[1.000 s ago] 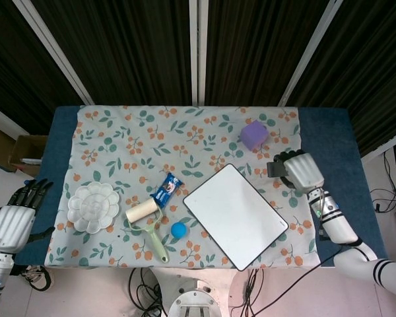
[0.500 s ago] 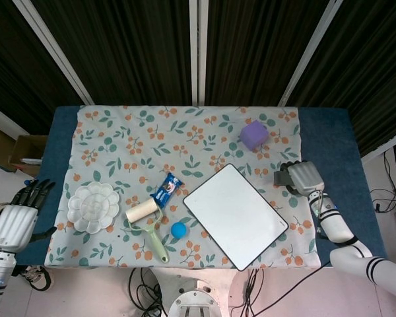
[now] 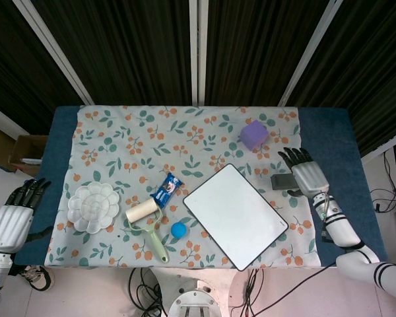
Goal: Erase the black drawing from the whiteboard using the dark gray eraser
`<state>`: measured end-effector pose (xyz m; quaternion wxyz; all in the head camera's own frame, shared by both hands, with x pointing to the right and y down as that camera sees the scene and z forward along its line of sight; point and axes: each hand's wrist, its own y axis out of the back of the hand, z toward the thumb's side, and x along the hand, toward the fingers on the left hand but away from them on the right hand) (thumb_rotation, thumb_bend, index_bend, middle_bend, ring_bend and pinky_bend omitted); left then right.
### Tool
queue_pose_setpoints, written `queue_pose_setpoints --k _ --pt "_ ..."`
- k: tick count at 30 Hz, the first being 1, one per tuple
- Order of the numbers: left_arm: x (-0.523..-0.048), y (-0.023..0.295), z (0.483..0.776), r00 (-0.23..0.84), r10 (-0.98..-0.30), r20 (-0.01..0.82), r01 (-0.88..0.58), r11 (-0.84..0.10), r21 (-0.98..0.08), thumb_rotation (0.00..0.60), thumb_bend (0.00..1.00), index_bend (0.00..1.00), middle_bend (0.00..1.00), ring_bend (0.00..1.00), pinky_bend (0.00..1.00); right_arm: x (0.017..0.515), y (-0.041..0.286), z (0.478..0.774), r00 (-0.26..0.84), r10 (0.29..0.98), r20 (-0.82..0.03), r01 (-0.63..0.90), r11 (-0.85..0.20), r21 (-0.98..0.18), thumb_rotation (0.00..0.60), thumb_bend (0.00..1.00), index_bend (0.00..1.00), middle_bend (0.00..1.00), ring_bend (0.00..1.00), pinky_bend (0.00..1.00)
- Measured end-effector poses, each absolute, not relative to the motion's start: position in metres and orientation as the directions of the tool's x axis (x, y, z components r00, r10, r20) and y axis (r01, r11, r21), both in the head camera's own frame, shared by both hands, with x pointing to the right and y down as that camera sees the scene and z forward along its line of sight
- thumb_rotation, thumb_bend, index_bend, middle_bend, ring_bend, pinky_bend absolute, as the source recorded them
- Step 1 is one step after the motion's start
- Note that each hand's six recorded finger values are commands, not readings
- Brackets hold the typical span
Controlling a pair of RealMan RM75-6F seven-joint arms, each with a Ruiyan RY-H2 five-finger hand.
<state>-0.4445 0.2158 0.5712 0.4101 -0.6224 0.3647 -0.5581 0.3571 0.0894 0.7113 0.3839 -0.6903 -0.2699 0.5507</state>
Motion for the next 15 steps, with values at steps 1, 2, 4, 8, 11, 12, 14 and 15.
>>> queue_pose_setpoints --k 1,2,4,8,11,12,14,15 --pt "-0.445 0.215 0.57 0.111 -0.914 0.391 0.003 -0.393 -0.92 0.6 0.0 0.08 0.07 0.04 0.16 0.361 0.091 0.703 0.25 0.81 -0.53 -0.036 -0.539 -0.841 0.6 0.0 0.0 0.0 0.0 0.0" --pt "-0.445 0.215 0.569 0.11 -0.916 0.385 0.002 -0.387 -0.922 0.6 0.0 0.08 0.07 0.04 0.16 0.365 0.093 0.696 0.25 0.822 -0.511 -0.028 -0.521 -0.853 0.6 0.0 0.0 0.0 0.0 0.0" --pt "-0.446 0.214 0.566 0.107 -0.921 0.374 0.0 -0.376 -0.926 0.6 0.0 0.08 0.07 0.04 0.16 0.377 0.1 0.678 0.242 0.853 -0.462 -0.012 -0.473 -0.881 0.6 0.0 0.0 0.0 0.0 0.0" --pt "-0.446 0.213 0.561 0.105 -0.925 0.366 0.002 -0.368 -0.93 0.6 0.0 0.08 0.07 0.04 0.16 0.415 0.13 0.638 0.17 0.911 -0.375 -0.002 -0.381 -0.925 0.6 0.0 0.0 0.0 0.0 0.0" --pt "-0.446 0.211 0.557 0.104 -0.927 0.362 0.008 -0.363 -0.932 0.6 0.0 0.08 0.07 0.04 0.16 0.451 0.164 0.609 0.064 0.944 -0.323 -0.008 -0.323 -0.946 0.6 0.0 0.0 0.0 0.0 0.0" --pt "-0.446 0.211 0.556 0.104 -0.927 0.361 0.014 -0.362 -0.932 0.6 0.0 0.08 0.07 0.04 0.16 0.461 0.175 0.601 0.029 0.95 -0.311 -0.01 -0.311 -0.95 0.6 0.0 0.0 0.0 0.0 0.0" --pt "-0.445 0.21 0.554 0.104 -0.927 0.359 0.02 -0.359 -0.933 0.6 0.0 0.08 0.07 0.04 0.16 0.48 0.199 0.586 -0.042 0.956 -0.292 -0.022 -0.293 -0.956 0.6 0.0 0.0 0.0 0.0 0.0" --pt "-0.445 0.209 0.554 0.103 -0.928 0.358 0.02 -0.358 -0.934 0.6 0.0 0.08 0.07 0.04 0.16 0.486 0.207 0.581 -0.063 0.956 -0.286 -0.03 -0.288 -0.957 0.6 0.0 0.0 0.0 0.0 0.0"
